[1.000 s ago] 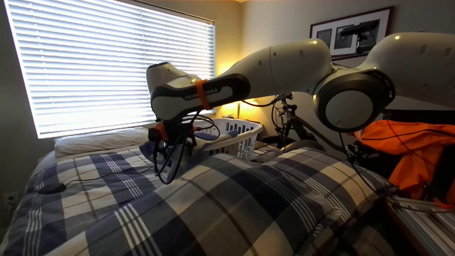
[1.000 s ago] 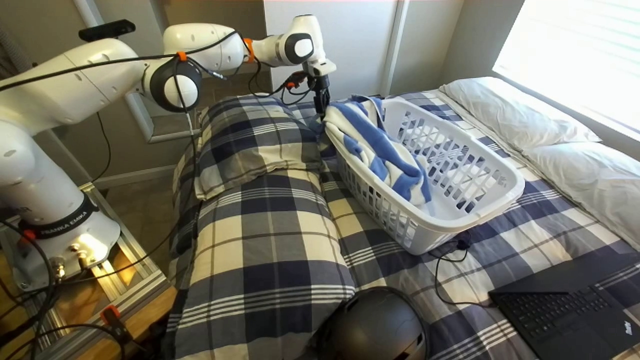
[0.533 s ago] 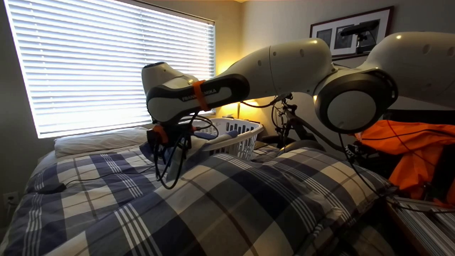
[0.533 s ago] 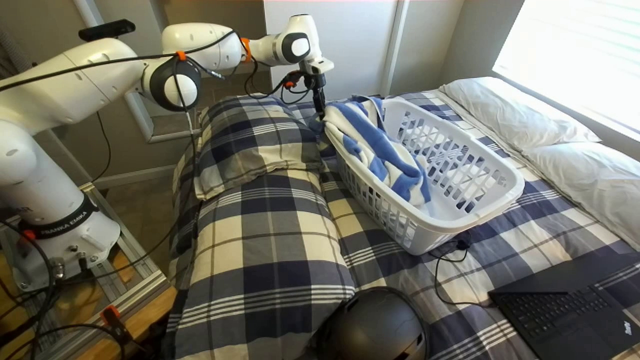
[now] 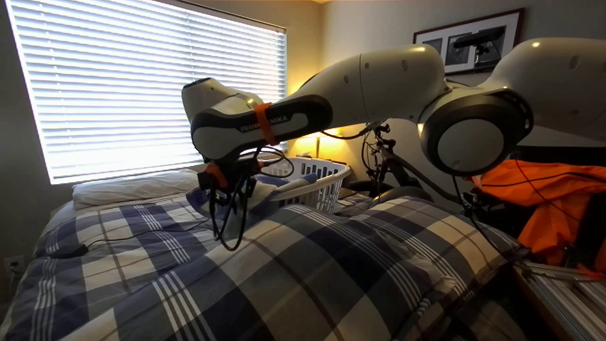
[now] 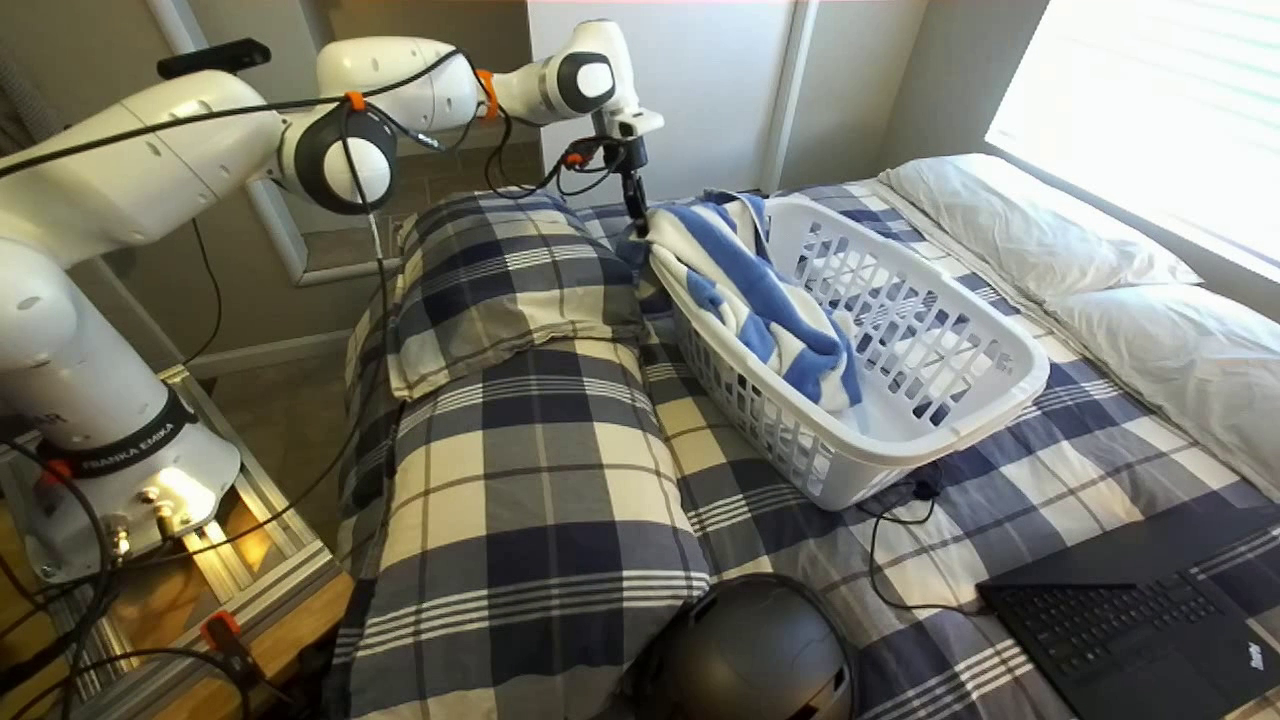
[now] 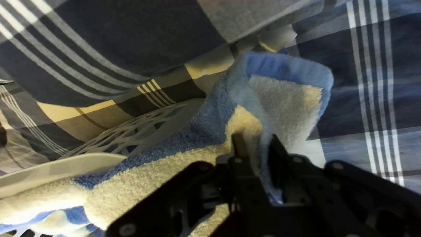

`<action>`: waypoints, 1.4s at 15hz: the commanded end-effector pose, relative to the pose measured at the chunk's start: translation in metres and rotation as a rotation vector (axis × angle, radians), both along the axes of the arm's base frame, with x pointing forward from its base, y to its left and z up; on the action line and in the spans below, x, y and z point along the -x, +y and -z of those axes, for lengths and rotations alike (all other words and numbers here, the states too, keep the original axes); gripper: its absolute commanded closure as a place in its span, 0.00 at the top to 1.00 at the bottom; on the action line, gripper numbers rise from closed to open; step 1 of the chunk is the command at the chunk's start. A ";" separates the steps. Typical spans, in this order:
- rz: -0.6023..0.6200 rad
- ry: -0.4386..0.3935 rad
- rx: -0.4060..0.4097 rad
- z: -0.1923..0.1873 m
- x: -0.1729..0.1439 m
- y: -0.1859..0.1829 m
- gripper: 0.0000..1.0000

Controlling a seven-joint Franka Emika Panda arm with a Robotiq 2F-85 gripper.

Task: Put the blue and white towel into the washing basket

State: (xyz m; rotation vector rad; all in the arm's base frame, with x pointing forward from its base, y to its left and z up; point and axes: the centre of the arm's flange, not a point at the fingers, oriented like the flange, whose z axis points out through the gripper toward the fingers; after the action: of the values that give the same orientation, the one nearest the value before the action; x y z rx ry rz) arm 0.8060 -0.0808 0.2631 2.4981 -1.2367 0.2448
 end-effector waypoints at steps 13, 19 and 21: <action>0.363 -0.384 0.133 -0.246 0.053 -0.135 0.02; 0.686 -0.450 0.155 -0.259 0.103 -0.265 0.02; 0.793 -0.457 0.164 -0.250 0.113 -0.300 0.02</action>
State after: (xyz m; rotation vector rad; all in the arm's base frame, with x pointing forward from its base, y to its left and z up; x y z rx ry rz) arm 0.7126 -0.3450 0.5184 1.8423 -2.0290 0.6970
